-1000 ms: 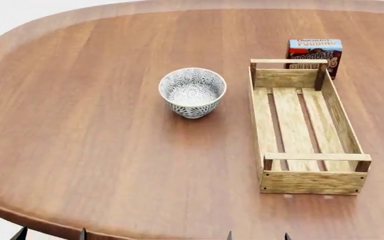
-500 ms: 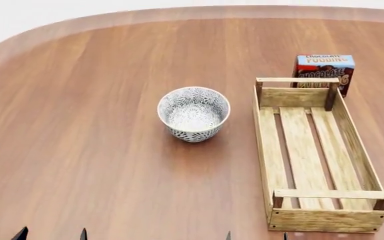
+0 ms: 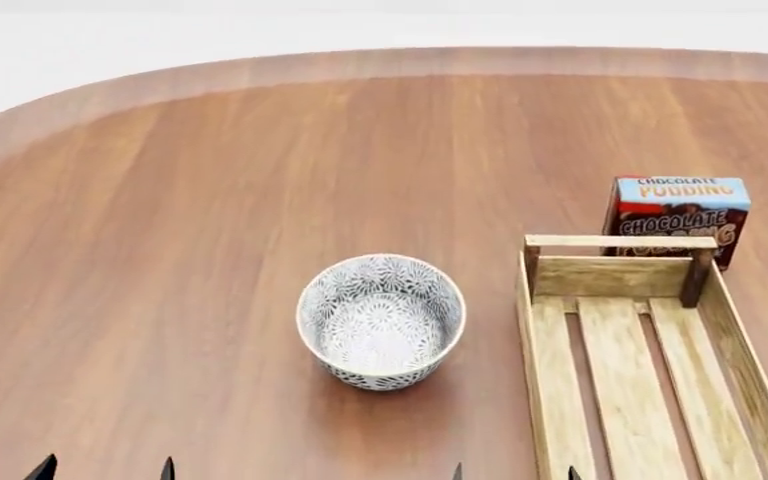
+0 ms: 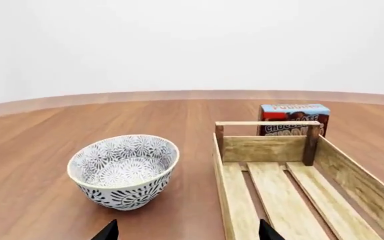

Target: Pick up the bowl on the left and put it in the tray.

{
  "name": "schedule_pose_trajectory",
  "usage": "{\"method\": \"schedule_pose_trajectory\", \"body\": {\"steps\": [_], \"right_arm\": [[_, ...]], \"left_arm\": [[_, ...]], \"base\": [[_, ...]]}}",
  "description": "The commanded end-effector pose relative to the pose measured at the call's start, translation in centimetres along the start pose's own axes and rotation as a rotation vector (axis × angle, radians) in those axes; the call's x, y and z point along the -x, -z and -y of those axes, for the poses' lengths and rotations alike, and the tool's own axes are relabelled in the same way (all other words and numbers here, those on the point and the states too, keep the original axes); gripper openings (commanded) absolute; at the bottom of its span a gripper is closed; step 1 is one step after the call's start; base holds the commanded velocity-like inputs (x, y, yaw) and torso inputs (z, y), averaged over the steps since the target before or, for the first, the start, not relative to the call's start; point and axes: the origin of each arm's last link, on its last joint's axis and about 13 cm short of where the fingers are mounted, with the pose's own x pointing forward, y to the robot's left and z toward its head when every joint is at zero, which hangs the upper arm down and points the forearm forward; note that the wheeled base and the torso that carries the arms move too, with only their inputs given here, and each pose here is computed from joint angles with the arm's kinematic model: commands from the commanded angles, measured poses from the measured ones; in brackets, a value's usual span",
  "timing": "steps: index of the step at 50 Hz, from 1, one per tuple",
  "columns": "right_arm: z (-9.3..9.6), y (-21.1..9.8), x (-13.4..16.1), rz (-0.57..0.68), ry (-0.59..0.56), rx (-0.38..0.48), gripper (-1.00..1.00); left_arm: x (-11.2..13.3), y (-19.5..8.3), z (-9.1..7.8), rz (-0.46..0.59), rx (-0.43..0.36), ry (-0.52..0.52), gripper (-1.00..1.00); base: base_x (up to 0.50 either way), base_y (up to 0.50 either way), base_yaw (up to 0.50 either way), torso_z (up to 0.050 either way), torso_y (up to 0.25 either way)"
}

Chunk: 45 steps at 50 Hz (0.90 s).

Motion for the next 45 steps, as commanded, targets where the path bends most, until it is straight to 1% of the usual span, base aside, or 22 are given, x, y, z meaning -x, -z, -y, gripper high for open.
{"method": "schedule_pose_trajectory", "body": {"steps": [1, 9, 11, 15, 16, 17, 20, 23, 24, 25, 27, 28, 29, 30, 33, 34, 36, 37, 39, 40, 44, 45], "right_arm": [[0.0, 0.0, 0.0, -0.002, 0.0, -0.003, 1.0], [0.0, 0.0, -0.1, -0.012, 0.005, -0.001, 1.0], [0.0, 0.2, -0.3, -0.057, 0.006, 0.035, 1.0], [0.2, -0.2, -0.9, -0.125, 0.041, 0.049, 1.0], [0.3, -0.6, -0.9, -0.139, 0.016, 0.012, 1.0], [0.3, -1.3, -0.9, -0.171, -0.002, 0.013, 1.0], [0.5, -3.5, -1.0, -0.149, -0.008, 0.066, 1.0], [0.9, -7.6, -1.3, -0.128, 0.002, 0.056, 1.0], [1.2, -9.9, -1.2, -0.104, 0.002, 0.08, 1.0], [1.3, -10.8, -1.2, -0.091, 0.008, 0.084, 1.0], [1.5, -12.9, -1.1, -0.094, 0.005, 0.079, 1.0], [1.6, -15.0, -1.0, -0.091, -0.003, 0.062, 1.0], [1.6, -15.0, -1.0, -0.093, -0.003, 0.063, 1.0], [1.6, -16.8, -0.8, -0.065, 0.003, 0.068, 1.0], [1.6, -19.8, -0.2, -0.022, 0.021, 0.074, 1.0], [1.6, -21.0, 0.1, 0.017, 0.022, 0.075, 1.0], [1.6, -22.0, 0.4, 0.06, 0.017, 0.087, 1.0], [1.7, -23.0, 0.6, 0.104, 0.018, 0.102, 1.0], [1.7, -24.2, 0.9, 0.132, 0.015, 0.091, 1.0], [2.0, -25.7, 1.1, 0.186, 0.011, 0.082, 1.0], [2.0, -25.5, 1.4, 0.171, 0.006, 0.077, 1.0], [2.2, -26.0, 1.7, 0.235, 0.029, 0.116, 1.0]], "left_arm": [[0.0, 0.0, 0.0, -0.001, 0.001, 0.0, 1.0], [0.0, 0.0, 0.0, -0.003, 0.0, -0.002, 1.0], [0.0, 0.0, 0.0, -0.008, -0.006, -0.006, 1.0], [-0.5, -0.6, -0.2, -0.04, -0.006, -0.021, 1.0], [-0.6, -0.9, -0.3, -0.047, -0.009, -0.022, 1.0], [-0.9, -1.9, -0.4, -0.058, -0.007, -0.027, 1.0], [-0.9, -4.3, -0.5, -0.017, -0.009, -0.011, 1.0], [-0.7, -8.0, -0.6, -0.012, -0.01, 0.037, 1.0], [-0.4, -10.0, -0.6, -0.005, -0.027, 0.052, 1.0], [-0.2, -10.8, -0.6, -0.002, -0.024, 0.07, 1.0], [0.1, -12.8, -0.7, -0.002, -0.006, 0.082, 1.0], [0.3, -14.7, -0.7, -0.006, 0.013, 0.097, 1.0], [0.3, -14.8, -0.7, -0.006, 0.013, 0.097, 1.0], [0.6, -16.5, -0.7, -0.002, 0.037, 0.127, 1.0], [1.4, -19.2, -0.6, 0.023, 0.04, 0.177, 1.0], [1.7, -20.3, -0.6, 0.04, 0.034, 0.174, 1.0], [2.0, -21.2, -0.6, 0.072, 0.025, 0.176, 1.0], [2.2, -22.2, -0.6, 0.118, 0.011, 0.168, 1.0], [2.3, -23.0, -0.6, 0.141, 0.019, 0.163, 1.0], [2.9, -24.7, -1.0, 0.277, 0.049, 0.216, 1.0], [2.5, -24.2, -1.1, 0.23, 0.069, 0.2, 1.0], [2.5, -23.7, -1.1, 0.196, 0.097, 0.215, 1.0]], "base": [[0.5, 0.0, 0.0, 0.0, 0.0], [0.5, 0.0, 0.0, 0.0, 0.0], [0.39, 0.0, 0.0, 0.0, 0.0], [0.0, 0.0, 0.0, 0.0, 0.004], [0.0, 0.0, 0.0, 0.0, 0.0], [0.0, 0.0, 0.0, 0.0, 0.0], [0.0, 0.0, 0.0, 0.0, 0.0], [0.0, 0.0, 0.0, 0.0, 0.0], [0.0, 0.0, 0.0, 0.0, 0.0], [0.0, 0.0, 0.0, 0.0, 0.0], [0.0, 0.0, 0.0, 0.0, 0.0], [0.0, 0.0, 0.0, 0.0, 0.0], [0.0, 0.0, 0.0, 0.0, 0.0], [0.0, 0.0, 0.0, 0.0, 0.0], [0.0, 0.0, 0.0, 0.0, 0.0], [0.0, 0.0, 0.0, 0.0, 0.0], [0.0, 0.0, 0.0, 0.0, 0.0], [0.0, 0.0, 0.0, 0.0, 0.0], [0.0, 0.0, 0.0, 0.0, 0.0], [0.0, 0.0, 0.0, 0.05, 0.0], [0.0, 0.0, 0.0, 0.05, 0.0], [0.0, 0.0, 0.0, 0.05, 0.0]]}}
